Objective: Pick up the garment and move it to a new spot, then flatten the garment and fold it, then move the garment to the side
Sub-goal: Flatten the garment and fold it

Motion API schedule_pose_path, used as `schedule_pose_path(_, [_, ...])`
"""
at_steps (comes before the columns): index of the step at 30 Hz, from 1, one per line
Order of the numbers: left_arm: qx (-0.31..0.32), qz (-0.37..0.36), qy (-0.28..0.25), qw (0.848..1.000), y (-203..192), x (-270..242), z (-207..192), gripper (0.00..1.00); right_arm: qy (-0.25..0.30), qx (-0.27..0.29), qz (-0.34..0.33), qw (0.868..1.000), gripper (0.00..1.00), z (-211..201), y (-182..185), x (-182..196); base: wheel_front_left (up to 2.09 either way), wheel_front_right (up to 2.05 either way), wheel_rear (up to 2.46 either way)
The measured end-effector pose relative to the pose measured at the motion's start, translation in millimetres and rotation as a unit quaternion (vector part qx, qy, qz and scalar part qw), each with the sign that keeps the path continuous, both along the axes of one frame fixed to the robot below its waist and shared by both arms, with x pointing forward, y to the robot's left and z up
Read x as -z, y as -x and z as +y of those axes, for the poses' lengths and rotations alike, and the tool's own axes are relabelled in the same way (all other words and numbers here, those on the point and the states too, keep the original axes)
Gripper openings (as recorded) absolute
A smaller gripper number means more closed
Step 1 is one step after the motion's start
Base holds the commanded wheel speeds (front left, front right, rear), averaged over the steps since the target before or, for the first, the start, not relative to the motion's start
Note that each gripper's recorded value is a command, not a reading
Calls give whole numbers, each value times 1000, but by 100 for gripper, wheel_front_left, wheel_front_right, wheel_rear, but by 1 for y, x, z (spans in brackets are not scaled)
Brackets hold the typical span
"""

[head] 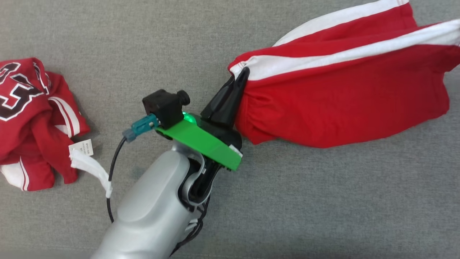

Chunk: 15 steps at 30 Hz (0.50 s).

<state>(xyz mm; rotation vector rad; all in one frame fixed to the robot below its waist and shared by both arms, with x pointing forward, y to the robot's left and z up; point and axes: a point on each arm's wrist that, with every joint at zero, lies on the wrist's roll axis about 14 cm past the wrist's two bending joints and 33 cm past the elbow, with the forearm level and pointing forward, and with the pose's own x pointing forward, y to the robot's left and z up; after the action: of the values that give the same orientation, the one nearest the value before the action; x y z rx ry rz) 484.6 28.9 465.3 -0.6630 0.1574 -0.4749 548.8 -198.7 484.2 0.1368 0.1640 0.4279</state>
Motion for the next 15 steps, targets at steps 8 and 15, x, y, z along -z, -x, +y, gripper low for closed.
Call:
schedule_pose_path(8, [-27, 34, 8, 999, -25, 20, 15, 0, 8, -18, 34, 999, 0, 13, -40, 18, 0, 0, 0])
schedule_pose_path(15, [-19, 53, -8, 998, -39, 37, 15, 0, 12, -28, 62, 998, 0, 26, -61, 39, 0, 0, 0])
